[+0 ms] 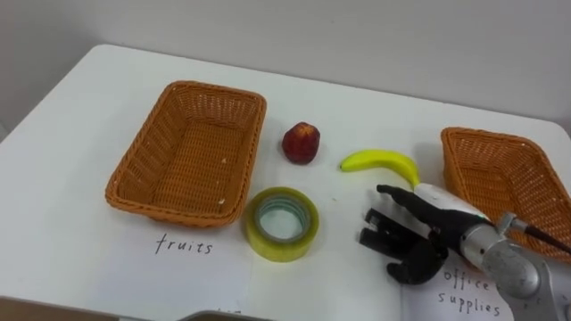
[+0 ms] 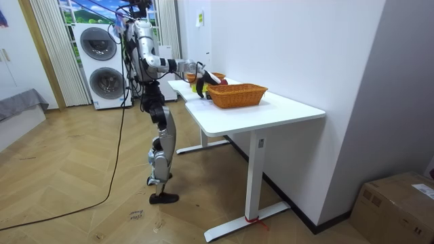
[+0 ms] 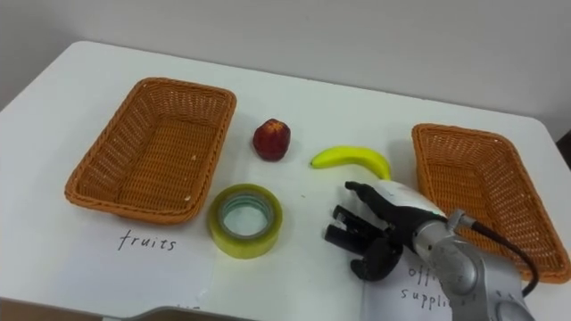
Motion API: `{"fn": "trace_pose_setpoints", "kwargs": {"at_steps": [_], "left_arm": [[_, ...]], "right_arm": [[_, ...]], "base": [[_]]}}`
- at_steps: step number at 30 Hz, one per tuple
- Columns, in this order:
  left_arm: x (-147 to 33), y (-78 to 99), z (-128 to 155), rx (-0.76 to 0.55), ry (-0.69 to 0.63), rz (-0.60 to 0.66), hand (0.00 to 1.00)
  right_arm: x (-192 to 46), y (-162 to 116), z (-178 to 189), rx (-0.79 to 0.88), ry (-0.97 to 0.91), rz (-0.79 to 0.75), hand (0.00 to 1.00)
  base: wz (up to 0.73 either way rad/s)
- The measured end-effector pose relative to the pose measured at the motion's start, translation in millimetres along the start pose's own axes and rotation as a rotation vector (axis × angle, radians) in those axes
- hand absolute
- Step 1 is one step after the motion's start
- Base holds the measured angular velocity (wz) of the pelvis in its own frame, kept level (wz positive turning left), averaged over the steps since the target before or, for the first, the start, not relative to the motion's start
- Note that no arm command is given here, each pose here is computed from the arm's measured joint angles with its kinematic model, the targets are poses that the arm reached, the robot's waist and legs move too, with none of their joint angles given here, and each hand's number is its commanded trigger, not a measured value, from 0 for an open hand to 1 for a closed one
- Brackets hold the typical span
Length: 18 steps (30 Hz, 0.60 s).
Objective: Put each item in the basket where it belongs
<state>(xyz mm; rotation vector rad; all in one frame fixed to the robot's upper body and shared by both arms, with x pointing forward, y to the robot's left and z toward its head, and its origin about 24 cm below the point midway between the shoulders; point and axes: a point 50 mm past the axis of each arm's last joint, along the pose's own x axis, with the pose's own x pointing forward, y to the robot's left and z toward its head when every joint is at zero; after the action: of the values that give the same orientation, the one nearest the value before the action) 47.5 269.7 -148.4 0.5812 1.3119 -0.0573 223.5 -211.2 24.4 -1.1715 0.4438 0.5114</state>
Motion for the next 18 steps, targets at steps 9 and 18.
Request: {"fn": "trace_pose_setpoints", "kwargs": {"at_steps": [9,18], "left_arm": [[0.1,0.5,1.2,0.0,-0.004,0.002,0.0],[0.6,2.9,3.2,-0.003,-0.008,0.039,0.0]], "right_arm": [[-1.2,-2.3,2.2,-0.01,0.002,-0.005,1.0],[5.0,-4.7,-0.2,-0.051,0.049,-0.052,1.0]], "base": [[0.0],[0.0]]}}
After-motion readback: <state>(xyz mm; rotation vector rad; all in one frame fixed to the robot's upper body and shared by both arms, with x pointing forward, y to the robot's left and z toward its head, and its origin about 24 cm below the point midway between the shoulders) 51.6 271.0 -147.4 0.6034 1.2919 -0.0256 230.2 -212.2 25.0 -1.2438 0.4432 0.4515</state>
